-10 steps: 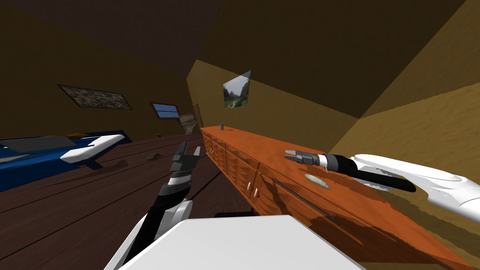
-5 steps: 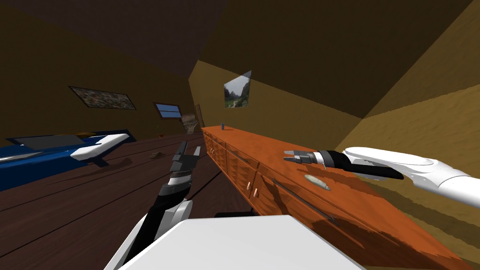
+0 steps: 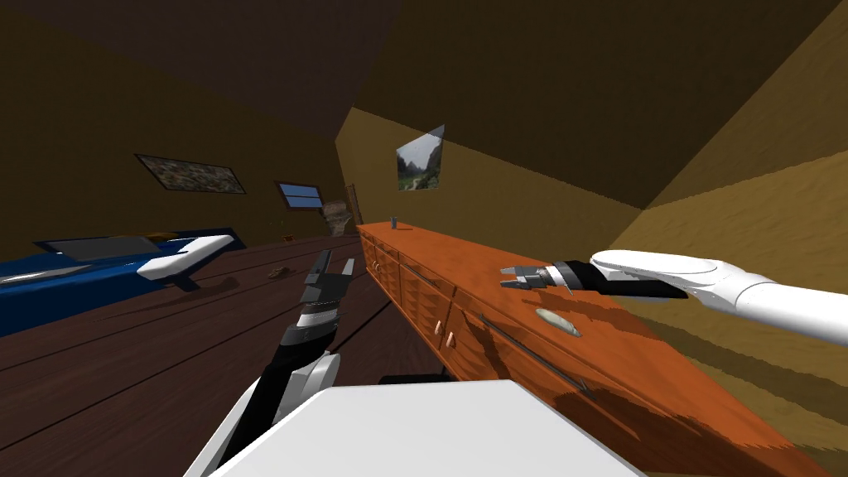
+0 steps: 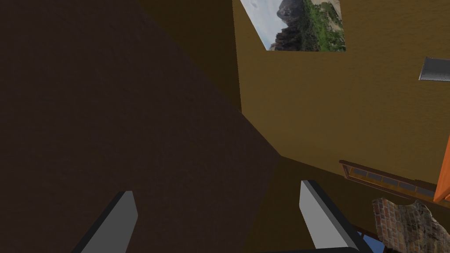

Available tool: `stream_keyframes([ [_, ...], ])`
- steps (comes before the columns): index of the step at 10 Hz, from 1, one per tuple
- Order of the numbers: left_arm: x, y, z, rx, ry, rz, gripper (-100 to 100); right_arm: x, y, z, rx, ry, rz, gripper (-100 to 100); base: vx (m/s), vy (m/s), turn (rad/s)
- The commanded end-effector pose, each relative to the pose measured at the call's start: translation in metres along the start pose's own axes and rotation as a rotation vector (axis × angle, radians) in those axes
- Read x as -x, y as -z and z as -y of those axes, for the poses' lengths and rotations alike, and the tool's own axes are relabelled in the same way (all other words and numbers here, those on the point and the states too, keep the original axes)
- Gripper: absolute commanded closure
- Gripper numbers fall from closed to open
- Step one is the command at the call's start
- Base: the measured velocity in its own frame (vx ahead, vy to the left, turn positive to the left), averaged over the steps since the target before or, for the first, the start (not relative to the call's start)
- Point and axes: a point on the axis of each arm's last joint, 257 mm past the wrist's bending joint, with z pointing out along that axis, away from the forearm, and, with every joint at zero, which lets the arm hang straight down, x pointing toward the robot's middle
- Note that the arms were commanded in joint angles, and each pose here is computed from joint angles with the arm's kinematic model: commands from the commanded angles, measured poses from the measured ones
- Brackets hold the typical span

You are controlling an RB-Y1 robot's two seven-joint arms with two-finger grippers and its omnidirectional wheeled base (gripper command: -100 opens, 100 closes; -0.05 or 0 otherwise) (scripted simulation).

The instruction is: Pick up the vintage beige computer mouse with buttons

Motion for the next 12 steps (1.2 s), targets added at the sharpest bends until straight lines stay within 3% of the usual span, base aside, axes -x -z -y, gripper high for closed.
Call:
stream_keyframes([
  [1, 0.0, 0.0, 0.0, 0.0, 0.0, 0.0, 0, -0.002, -0.002, 0.0, 0.011, 0.025, -0.052, -100, -0.026, -0.038, 0.014],
  [6, 0.0, 0.0, 0.0, 0.0, 0.0, 0.0, 0, -0.036, -0.005, 0.007, 0.037, 0.085, -0.264, -100, -0.03, -0.044, 0.008],
  [7, 0.0, 0.0, 0.0, 0.0, 0.0, 0.0, 0, -0.034, -0.006, 0.007, 0.04, 0.095, -0.273, -100, -0.031, -0.047, 0.003],
  [9, 0.0, 0.0, 0.0, 0.0, 0.0, 0.0, 0, -0.058, -0.003, 0.01, 0.055, 0.128, -0.398, -100, -0.053, -0.062, -0.011],
  [10, 0.0, 0.0, 0.0, 0.0, 0.0, 0.0, 0, -0.057, -0.003, 0.01, 0.057, 0.132, -0.402, -100, -0.044, -0.055, 0.0],
  [12, 0.0, 0.0, 0.0, 0.0, 0.0, 0.0, 0, -0.078, 0.003, 0.013, 0.071, 0.16, -0.51, -100, -0.042, -0.069, -0.023],
])
